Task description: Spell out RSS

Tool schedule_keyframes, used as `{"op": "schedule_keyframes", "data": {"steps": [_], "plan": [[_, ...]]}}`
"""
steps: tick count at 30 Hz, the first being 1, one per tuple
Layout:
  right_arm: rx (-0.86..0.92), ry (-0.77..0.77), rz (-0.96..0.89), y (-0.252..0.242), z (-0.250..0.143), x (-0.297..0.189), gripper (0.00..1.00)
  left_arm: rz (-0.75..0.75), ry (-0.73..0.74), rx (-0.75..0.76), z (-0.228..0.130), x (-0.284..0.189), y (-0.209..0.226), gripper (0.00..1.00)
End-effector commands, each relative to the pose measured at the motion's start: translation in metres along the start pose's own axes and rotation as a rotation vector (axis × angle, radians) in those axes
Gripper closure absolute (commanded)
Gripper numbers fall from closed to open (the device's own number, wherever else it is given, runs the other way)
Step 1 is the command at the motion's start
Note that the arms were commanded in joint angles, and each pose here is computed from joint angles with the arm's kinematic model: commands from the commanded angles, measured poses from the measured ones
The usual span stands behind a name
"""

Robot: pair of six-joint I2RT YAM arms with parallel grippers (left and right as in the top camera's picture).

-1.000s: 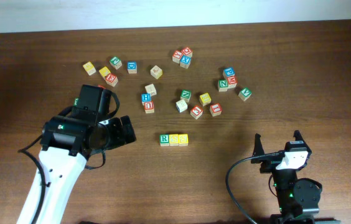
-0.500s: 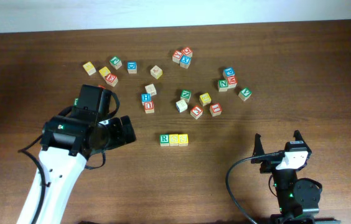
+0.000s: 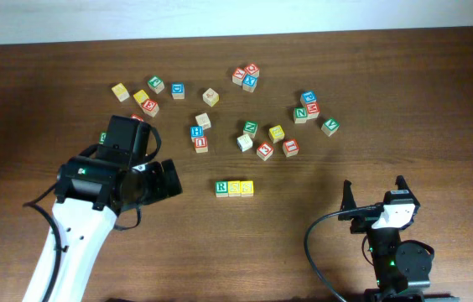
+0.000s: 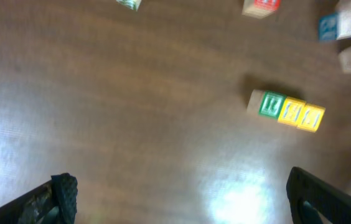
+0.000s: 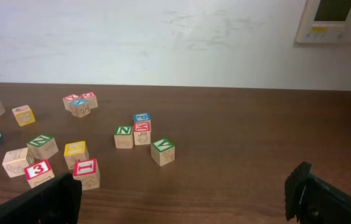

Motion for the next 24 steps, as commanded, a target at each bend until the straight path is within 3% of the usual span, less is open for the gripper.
{"op": "schedule_keyframes", "data": {"steps": [1, 10, 24], "plan": [[0.007, -0.003, 0.001, 0.001, -0.002, 0.0, 0.02, -0.01, -0.076, -0.007, 0.012, -0.001, -0.002, 0.01], [0.007, -0.003, 0.001, 0.001, -0.002, 0.0, 0.02, -0.115, -0.253, 0.192, 0.011, 0.011, -0.007, 0.01], [0.007, -0.003, 0.001, 0.001, -0.002, 0.0, 0.02, -0.129, -0.482, 0.023, -0.034, 0.014, 0.057, 0.01]]}}
Point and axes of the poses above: each gripper's point midway between its finger pads, its own x axis out along the fingers, its own y axis along the line the jaws close on, z = x × y, the point moved 7 cm from there along -x, back along the fingers, and after that the axes turned 1 degree about x, right-handed, at the moved point
